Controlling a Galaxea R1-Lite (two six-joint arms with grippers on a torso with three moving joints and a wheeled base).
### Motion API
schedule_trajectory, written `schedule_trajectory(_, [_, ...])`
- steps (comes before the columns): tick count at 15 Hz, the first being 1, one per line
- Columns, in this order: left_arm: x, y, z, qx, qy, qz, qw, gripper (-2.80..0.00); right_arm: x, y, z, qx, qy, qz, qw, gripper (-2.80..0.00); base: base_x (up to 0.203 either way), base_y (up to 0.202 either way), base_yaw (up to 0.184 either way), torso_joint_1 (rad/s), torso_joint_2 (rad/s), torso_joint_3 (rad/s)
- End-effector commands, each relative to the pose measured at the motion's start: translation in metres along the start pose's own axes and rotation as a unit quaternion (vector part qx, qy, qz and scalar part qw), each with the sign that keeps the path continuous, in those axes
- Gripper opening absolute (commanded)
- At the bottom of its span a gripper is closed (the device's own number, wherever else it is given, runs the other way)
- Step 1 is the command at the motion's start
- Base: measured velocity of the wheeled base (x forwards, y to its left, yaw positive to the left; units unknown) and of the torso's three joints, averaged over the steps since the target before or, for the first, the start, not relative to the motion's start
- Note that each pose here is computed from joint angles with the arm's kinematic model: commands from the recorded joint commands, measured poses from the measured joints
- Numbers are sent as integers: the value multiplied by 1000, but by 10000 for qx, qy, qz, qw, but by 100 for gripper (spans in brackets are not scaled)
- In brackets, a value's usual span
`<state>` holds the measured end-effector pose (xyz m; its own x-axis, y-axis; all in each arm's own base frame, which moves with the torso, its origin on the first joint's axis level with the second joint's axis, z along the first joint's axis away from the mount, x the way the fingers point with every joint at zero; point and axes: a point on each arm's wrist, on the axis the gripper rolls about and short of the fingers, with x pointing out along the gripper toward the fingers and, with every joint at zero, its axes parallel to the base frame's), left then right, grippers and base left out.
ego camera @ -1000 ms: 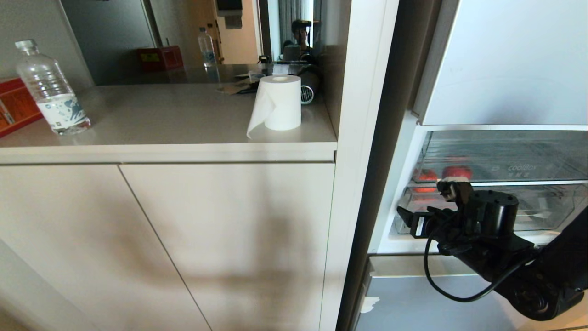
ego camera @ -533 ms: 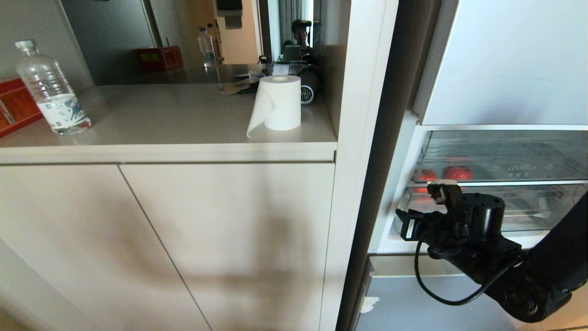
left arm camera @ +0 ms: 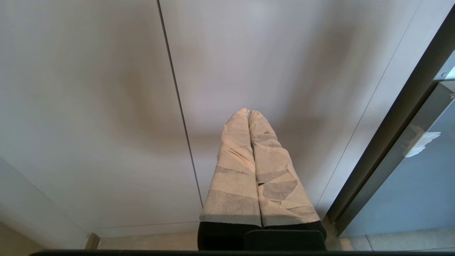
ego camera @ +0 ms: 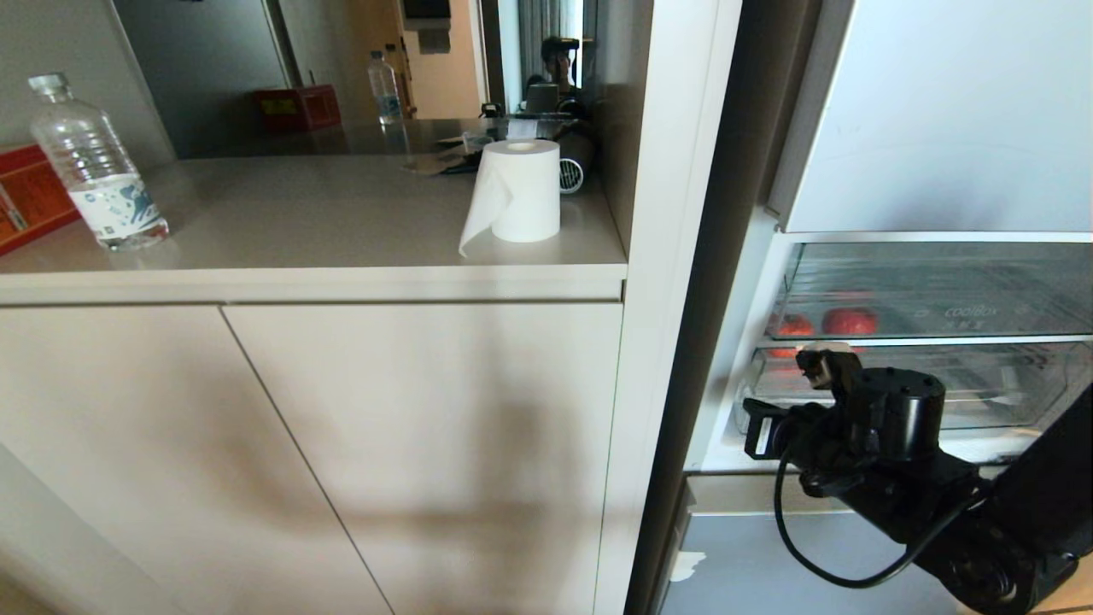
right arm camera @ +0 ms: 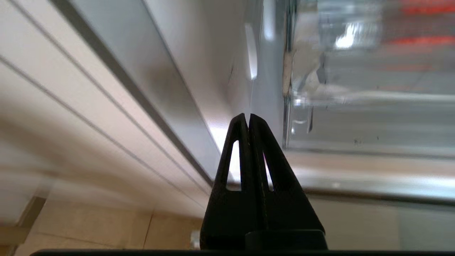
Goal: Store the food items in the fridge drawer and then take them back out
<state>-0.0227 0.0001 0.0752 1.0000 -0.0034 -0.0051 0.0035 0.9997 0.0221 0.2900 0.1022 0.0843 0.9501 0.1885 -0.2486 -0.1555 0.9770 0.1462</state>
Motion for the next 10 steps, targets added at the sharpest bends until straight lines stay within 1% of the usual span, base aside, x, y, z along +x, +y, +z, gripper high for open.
schedule_trajectory(1, [0,0,0,1,5,2,10000,-280,-12,1,2,16,-30,44,10000,-280,0,0,0,0,0,0])
schedule_trajectory(3, [0,0,0,-3,5,2,10000,-280,-22,0,1,25,9,45,10000,-280,0,0,0,0,0,0])
schedule_trajectory(6, [0,0,0,-2,5,2,10000,-280,-22,0,4,114,-44,20,9999,-280,0,0,0,0,0,0])
schedule_trajectory(7, [0,0,0,0,5,2,10000,-280,-23,-1,1,105,7,-9,9999,-26,0,0,0,0,0,0])
schedule_trajectory(8, [0,0,0,5,5,2,10000,-280,-23,-1,1,104,15,-11,9999,0,0,0,0,0,0,0])
schedule_trajectory(10, [0,0,0,-3,5,2,10000,-280,-22,-2,3,114,-27,-41,9999,0,0,0,0,0,0,0])
